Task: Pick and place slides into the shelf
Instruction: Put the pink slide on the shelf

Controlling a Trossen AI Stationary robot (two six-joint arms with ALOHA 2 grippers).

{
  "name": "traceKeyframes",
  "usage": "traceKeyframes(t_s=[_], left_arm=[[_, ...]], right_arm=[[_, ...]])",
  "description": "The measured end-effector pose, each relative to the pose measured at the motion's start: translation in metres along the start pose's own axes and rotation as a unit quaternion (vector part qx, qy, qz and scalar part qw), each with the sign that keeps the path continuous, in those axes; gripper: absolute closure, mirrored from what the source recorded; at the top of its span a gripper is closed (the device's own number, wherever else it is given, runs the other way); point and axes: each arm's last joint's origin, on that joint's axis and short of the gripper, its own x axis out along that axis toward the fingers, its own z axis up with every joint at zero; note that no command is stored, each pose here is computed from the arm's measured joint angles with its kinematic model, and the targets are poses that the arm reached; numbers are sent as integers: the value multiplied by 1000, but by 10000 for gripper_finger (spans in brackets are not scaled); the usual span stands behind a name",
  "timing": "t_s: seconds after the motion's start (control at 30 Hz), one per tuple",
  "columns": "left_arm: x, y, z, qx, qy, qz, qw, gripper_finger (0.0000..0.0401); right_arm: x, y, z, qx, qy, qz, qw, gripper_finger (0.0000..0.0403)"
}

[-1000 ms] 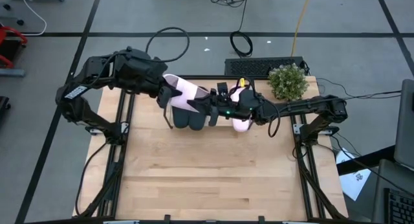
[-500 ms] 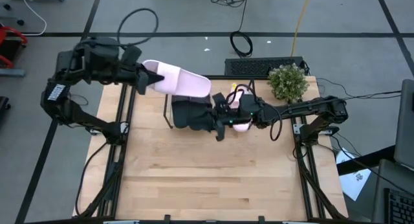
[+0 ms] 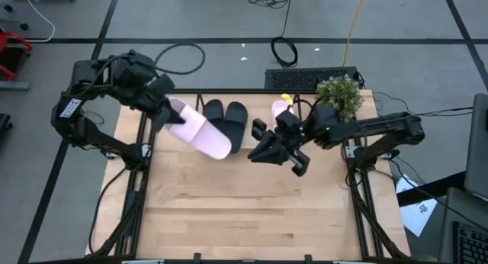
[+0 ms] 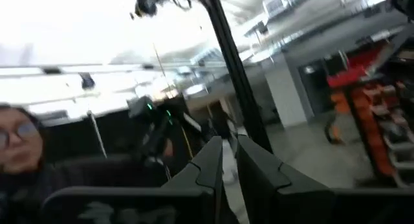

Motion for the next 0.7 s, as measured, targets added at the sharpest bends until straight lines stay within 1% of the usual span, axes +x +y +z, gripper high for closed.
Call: traceKeyframes(t_s=[0.07, 0.17, 0.27, 0.37, 0.47, 0.6, 0.7], left_arm=[[2, -1, -2, 9, 22, -13, 1000, 401], [8, -6, -3, 33, 53, -43, 997, 401], [16, -13, -4, 53, 84, -72, 992, 401], [25, -19, -6, 72, 106, -84, 988, 401], [38, -26, -6, 95, 132, -93, 982, 401], [61, -35, -6, 131, 166, -96, 973, 401], [78, -38, -6, 151, 195, -90, 965, 401]], right_arm=[[-5, 3, 0, 0, 35, -24, 999, 365], [-15, 3, -6, 19, 100, -104, 989, 365], [-28, 0, -17, 54, 169, -194, 965, 364], [-36, -5, -28, 89, 213, -251, 940, 364], [-37, -8, -35, 113, 230, -268, 929, 364], [-35, -6, -35, 120, 228, -258, 931, 364], [-33, -3, -35, 93, 223, -255, 936, 364]])
